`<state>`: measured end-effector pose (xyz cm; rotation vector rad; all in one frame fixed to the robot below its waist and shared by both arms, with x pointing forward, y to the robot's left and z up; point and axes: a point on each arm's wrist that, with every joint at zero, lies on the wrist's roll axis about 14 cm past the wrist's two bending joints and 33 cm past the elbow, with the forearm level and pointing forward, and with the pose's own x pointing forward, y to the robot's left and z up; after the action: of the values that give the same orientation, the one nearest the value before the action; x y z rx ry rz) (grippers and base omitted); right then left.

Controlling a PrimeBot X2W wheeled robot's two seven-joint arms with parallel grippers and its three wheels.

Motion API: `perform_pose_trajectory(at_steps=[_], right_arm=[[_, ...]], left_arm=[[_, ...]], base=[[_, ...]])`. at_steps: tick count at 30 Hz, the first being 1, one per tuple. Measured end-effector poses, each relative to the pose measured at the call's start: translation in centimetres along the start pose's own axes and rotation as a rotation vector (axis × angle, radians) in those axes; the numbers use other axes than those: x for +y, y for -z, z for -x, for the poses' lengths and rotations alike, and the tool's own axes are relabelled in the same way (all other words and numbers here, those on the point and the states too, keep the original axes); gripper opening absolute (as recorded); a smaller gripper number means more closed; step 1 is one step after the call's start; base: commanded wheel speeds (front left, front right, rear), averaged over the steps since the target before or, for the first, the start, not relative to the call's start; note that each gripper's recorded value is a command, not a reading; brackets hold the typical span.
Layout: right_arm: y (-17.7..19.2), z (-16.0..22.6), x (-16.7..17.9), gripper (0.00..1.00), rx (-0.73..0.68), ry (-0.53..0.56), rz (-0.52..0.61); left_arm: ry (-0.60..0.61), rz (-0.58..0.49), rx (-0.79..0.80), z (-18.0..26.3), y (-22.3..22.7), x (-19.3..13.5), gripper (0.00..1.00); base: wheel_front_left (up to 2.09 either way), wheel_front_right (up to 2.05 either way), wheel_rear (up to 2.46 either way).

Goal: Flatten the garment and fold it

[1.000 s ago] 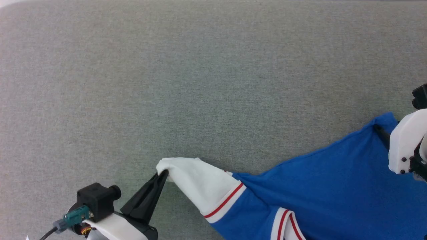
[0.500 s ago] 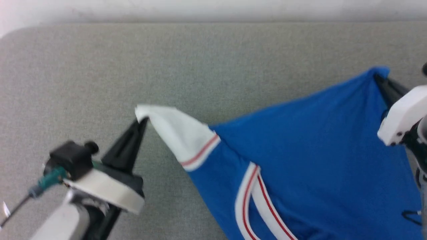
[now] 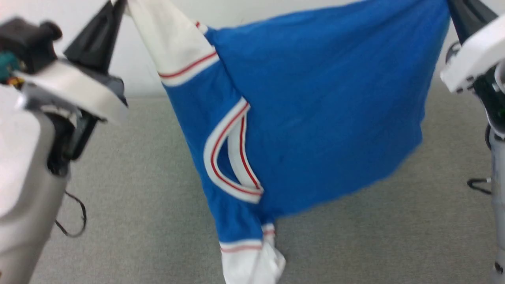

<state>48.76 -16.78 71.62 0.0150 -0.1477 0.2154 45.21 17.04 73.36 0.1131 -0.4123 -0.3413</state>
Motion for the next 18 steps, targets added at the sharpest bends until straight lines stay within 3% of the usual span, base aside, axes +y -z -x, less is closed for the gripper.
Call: perform_pose_trajectory(at_steps=[7,15,18], right_arm=[[-6.0,1.0,0.7,0.0,-0.092,0.009,0.042],[-11.1,2.8,0.1,0.0,-0.153,0.044,0.076],[-11.9,3.0,-0.1,0.0,-0.149,0.049,0.089]], left_arm=[[-0.01,-0.049,-0.098,-2.9,-7.3,0.5,0.0],[0.009,-0.107,-0.116,-4.5,-12.0,-0.4,0.0],[0.024,-0.075,-0.129,-5.0,-13.1,-0.8,0.0]], base=[[0.0,0.0,0.0],[0.0,0.0,0.0],[0.0,0.0,0.0]])
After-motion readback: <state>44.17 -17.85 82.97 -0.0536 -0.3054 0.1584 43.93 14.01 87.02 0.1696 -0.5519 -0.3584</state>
